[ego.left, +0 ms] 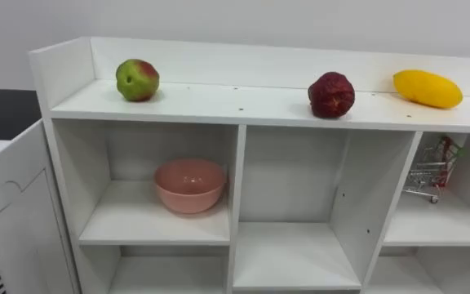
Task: Arrange fruit in the closet
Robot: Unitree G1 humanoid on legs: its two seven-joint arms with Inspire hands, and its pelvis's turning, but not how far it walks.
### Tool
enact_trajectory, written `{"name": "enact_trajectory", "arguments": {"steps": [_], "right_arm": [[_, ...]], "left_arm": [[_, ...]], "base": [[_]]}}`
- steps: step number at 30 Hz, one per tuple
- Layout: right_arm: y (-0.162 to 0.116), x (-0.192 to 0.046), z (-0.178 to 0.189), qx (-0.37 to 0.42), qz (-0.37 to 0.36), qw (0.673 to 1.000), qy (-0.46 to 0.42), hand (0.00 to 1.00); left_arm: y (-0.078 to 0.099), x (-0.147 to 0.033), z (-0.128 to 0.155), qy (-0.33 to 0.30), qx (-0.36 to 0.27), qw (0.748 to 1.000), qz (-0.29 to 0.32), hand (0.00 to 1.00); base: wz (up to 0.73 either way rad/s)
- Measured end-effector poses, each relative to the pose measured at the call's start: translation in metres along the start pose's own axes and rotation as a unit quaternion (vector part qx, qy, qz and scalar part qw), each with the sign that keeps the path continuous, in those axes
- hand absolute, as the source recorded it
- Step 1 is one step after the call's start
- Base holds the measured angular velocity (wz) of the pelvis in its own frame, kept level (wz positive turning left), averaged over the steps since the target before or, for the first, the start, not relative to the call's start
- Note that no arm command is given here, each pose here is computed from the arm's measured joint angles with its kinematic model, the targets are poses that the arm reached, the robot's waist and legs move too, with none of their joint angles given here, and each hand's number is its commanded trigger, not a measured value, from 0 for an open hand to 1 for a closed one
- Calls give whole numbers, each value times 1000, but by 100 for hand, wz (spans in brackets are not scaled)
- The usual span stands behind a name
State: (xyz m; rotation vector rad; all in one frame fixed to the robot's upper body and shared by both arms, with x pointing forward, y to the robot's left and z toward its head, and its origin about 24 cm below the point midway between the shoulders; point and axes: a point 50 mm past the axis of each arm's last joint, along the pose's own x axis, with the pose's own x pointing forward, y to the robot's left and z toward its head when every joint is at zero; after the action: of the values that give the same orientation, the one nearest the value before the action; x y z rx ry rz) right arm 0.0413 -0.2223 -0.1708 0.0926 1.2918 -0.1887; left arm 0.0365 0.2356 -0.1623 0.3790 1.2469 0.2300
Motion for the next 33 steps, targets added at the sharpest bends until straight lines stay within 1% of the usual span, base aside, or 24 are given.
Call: {"name": "enact_trajectory", "arguments": {"steps": [4,9,12,16,22,25,26,28,29,31,32,33], "right_arm": [[-1,0,-2,10,-8,1000,2,0],[-2,0,-3,21,-13,1000,6,0],[-2,-1,-3,22,-16,1000,7,0],[-3,0,-3,22,-24,999,7,0],[-5,0,-2,43,-43,998,3,0],[-7,0,9,52,-61,997,-19,0],[-9,0,18,62,-69,995,-37,0],[-10,-4,55,76,-86,987,-111,0],[-10,-5,66,77,-90,984,-133,0],[-8,-17,109,71,-101,967,-224,0],[-7,-22,121,71,-102,960,-250,0],[-3,-33,144,71,-105,946,-299,0]], "left_arm": [[-1,-3,-16,29,12,1000,6,0],[-4,-8,-35,66,33,997,-3,0],[-4,-10,-41,80,36,996,-5,0],[-4,-9,-41,83,58,995,-14,0],[-6,-7,-34,75,65,995,-19,0],[-5,-6,-28,66,65,996,-18,0],[-5,-5,-27,61,63,996,-16,0],[-3,-4,-22,50,63,997,-14,0],[-3,-4,-21,48,65,997,-13,0],[0,-2,-16,35,72,997,-9,0],[0,-2,-15,33,71,997,-8,0],[0,-2,-13,30,71,997,-6,0]], "base": [[0],[0],[0],[0],[0],[0],[0],[-5],[-4],[0],[0],[0]]}}
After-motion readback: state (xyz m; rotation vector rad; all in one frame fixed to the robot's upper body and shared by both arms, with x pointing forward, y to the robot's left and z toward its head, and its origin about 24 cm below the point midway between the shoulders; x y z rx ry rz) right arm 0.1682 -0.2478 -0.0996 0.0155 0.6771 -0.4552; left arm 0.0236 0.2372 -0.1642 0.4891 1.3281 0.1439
